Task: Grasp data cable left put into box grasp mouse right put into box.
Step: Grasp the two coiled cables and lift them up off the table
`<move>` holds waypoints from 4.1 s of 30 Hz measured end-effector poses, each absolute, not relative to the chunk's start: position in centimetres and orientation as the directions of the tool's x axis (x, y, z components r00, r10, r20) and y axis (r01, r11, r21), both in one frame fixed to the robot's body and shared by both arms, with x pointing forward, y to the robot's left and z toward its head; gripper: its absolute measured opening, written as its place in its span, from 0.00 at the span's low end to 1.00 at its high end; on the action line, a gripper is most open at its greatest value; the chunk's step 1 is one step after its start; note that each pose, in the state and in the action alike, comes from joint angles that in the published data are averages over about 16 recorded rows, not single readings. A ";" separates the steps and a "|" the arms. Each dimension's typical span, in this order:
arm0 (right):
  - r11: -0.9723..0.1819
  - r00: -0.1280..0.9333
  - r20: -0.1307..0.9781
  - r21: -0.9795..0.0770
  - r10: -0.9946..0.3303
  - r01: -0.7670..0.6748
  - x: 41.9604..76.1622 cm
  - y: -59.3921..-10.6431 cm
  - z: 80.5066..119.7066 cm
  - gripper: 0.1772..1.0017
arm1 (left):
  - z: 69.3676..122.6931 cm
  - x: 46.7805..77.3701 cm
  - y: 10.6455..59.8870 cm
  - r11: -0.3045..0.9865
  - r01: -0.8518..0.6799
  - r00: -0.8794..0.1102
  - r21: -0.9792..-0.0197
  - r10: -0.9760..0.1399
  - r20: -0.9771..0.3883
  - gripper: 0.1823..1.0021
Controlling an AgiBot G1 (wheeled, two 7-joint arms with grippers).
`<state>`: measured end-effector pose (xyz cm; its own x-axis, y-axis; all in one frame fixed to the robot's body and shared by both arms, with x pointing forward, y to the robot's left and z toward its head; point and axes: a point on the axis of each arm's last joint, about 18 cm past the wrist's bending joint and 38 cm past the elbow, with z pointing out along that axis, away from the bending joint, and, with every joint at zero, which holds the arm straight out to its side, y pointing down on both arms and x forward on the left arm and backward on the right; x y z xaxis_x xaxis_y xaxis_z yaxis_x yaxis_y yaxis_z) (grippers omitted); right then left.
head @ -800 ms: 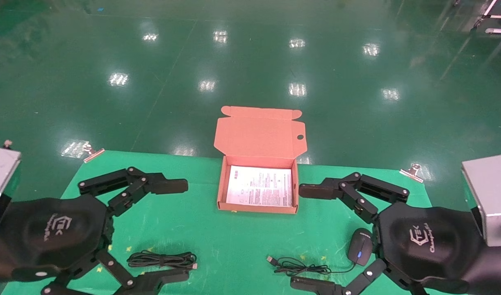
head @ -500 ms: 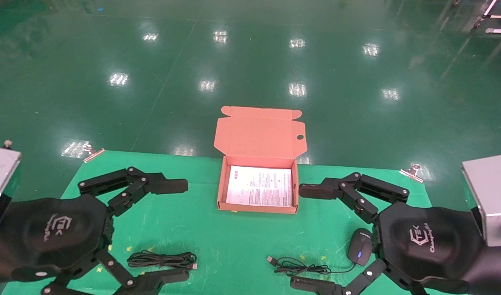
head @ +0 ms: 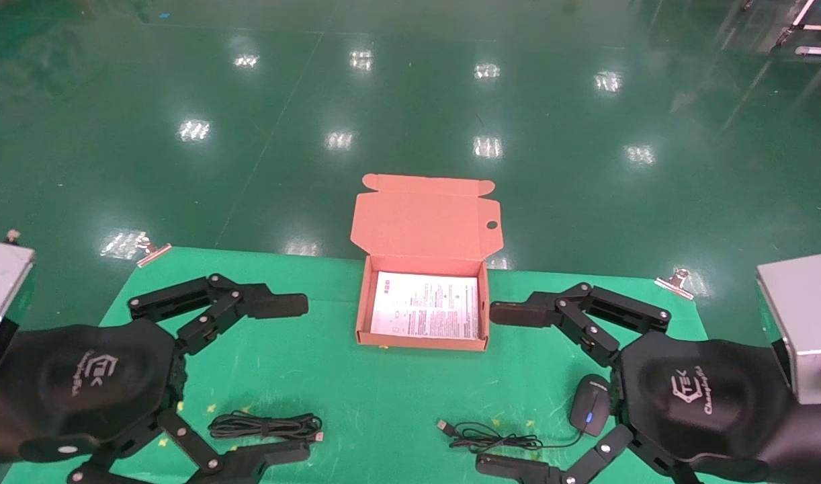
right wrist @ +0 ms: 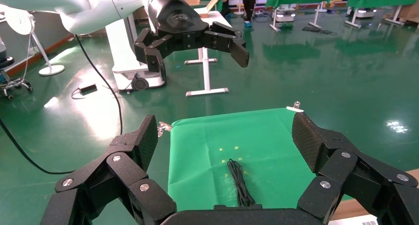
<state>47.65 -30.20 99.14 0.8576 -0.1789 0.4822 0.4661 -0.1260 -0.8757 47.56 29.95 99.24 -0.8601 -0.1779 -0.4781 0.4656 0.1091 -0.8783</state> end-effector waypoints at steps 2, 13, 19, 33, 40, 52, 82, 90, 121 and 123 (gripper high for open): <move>-0.135 0.855 0.487 -0.873 -0.177 0.469 47.7 -30.2 99.1 1.00 | 99.2 47.6 29.9 0.111 0.469 -0.859 -0.876 -0.175 -0.481 1.00; -0.267 0.821 0.553 -0.820 -0.139 0.507 48.6 -29.9 98.7 1.00 | 98.3 48.1 28.5 0.213 0.500 -0.842 -0.839 -0.104 -0.529 1.00; -0.402 0.788 0.610 -0.743 -0.077 0.536 49.7 -29.6 98.1 1.00 | 97.1 49.4 27.4 0.343 0.519 -0.825 -0.783 -0.038 -0.564 1.00; -0.726 0.688 0.702 -0.373 0.187 0.578 53.4 -30.2 95.3 1.00 | 94.1 54.3 25.8 0.683 0.520 -0.774 -0.513 0.123 -0.621 1.00; -0.796 0.645 0.695 -0.175 0.317 0.579 55.7 -30.6 94.1 1.00 | 92.6 57.1 26.0 0.815 0.472 -0.754 -0.338 0.174 -0.634 1.00; -0.848 0.608 0.678 0.046 0.414 0.527 59.8 -30.4 91.9 1.00 | 89.9 61.3 26.8 0.928 0.353 -0.733 -0.121 0.194 -0.652 1.00; -0.936 0.664 0.714 -0.033 0.223 0.349 66.7 -28.6 85.0 1.00 | 84.3 68.2 28.2 0.966 0.038 -0.784 -0.254 -0.129 -0.608 1.00; -0.939 0.682 0.710 -0.090 0.172 0.331 68.1 -27.5 83.9 1.00 | 83.3 69.6 29.0 0.945 -0.036 -0.787 -0.324 -0.226 -0.573 1.00; -0.945 0.682 0.708 -0.060 0.186 0.320 70.0 -26.7 81.1 0.92 | 82.4 70.5 29.9 0.934 -0.035 -0.797 -0.356 -0.241 -0.553 0.93; -0.945 0.682 0.708 -0.060 0.186 0.321 70.0 -26.7 81.2 0.89 | 82.4 70.5 29.9 0.934 -0.035 -0.797 -0.356 -0.241 -0.553 0.90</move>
<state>70.04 -26.73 81.17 0.6816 0.1861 0.7076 0.3206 -0.9453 -0.0602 70.46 29.94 82.37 -0.7974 -0.2406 -0.5534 -0.0349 0.9339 -0.3558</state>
